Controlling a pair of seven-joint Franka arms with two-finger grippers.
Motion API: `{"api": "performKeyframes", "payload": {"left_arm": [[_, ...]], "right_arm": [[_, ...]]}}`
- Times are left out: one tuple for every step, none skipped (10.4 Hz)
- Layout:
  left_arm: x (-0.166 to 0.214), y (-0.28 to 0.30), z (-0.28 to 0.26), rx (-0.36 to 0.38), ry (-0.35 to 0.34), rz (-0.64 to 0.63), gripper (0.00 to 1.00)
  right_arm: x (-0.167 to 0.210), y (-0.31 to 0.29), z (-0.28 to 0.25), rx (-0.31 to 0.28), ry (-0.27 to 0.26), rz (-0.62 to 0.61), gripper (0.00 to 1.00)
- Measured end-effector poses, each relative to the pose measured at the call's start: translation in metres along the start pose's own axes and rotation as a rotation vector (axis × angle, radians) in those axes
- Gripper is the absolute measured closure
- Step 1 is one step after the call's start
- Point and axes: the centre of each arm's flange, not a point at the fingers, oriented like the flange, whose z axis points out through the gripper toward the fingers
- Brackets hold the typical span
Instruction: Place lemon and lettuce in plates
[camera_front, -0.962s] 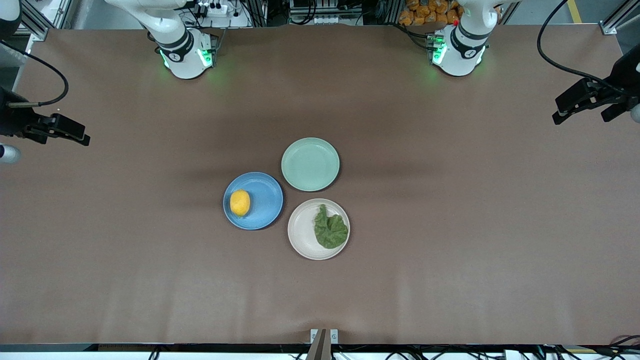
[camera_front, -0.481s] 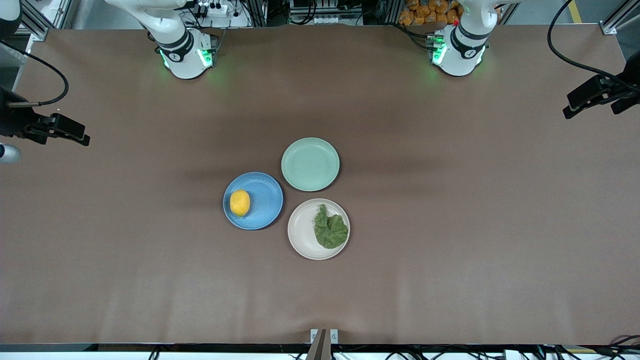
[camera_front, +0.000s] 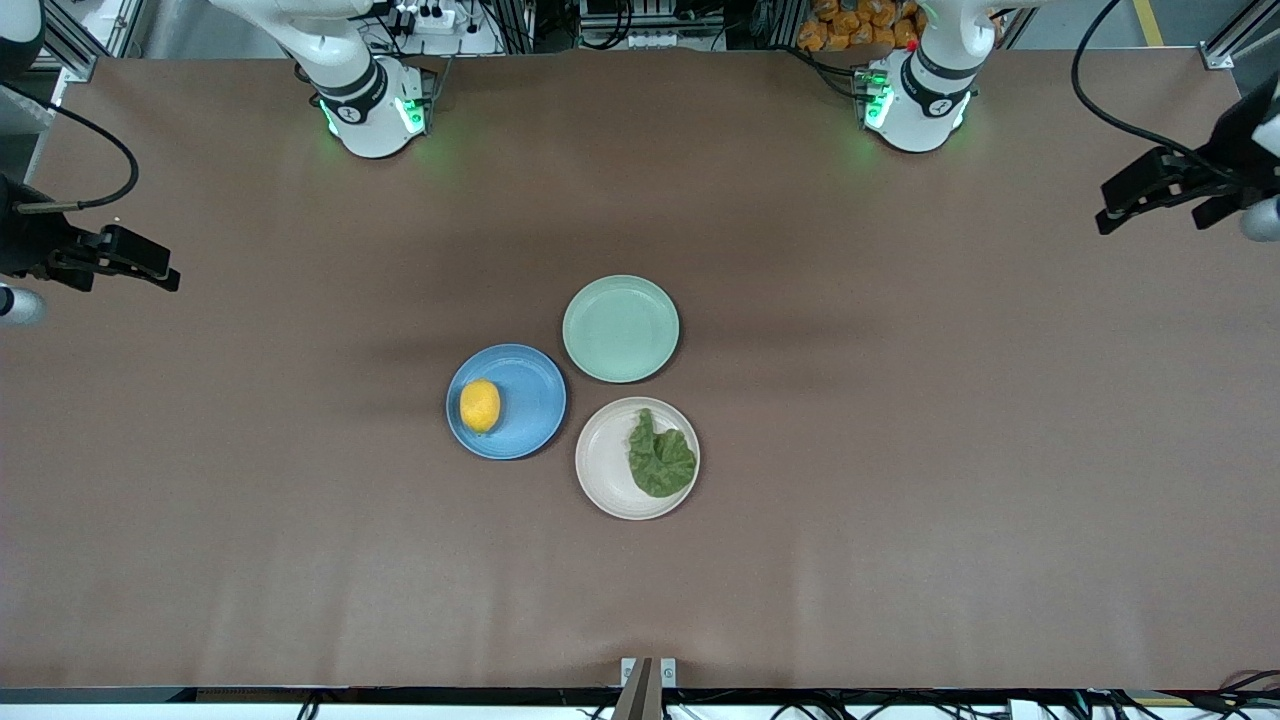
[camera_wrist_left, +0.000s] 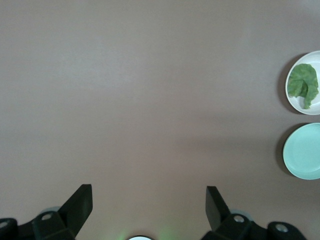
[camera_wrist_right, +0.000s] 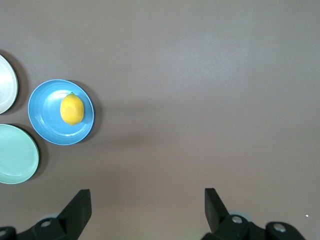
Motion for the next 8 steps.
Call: {"api": "performKeyframes", "payload": {"left_arm": [[0.000,0.007,0.003,0.001,-0.005,0.013,0.00],[0.000,0.010,0.006,0.001,-0.012,0.019,0.00],[0.002,0.013,0.010,0.002,-0.020,0.024,0.00],[0.002,0.017,0.012,0.002,-0.024,0.031,0.00],[0.002,0.018,0.013,0.002,-0.026,0.034,0.00],[0.002,0.018,0.013,0.002,-0.025,0.034,0.00],[0.002,0.018,0.013,0.004,-0.025,0.033,0.00],[0.002,0.016,0.012,0.008,-0.022,0.031,0.00]], "right_arm": [[0.000,0.000,0.000,0.000,0.000,-0.001,0.00],[0.000,0.000,0.000,0.000,0.000,-0.002,0.00],[0.000,0.000,0.000,0.000,-0.001,-0.002,0.00],[0.000,0.000,0.000,0.000,-0.001,-0.002,0.00],[0.000,0.000,0.000,0.000,-0.001,-0.002,0.00],[0.000,0.000,0.001,0.000,-0.001,-0.002,0.00],[0.000,0.000,0.001,0.000,-0.001,-0.002,0.00],[0.000,0.000,0.001,0.000,-0.001,-0.002,0.00]]}}
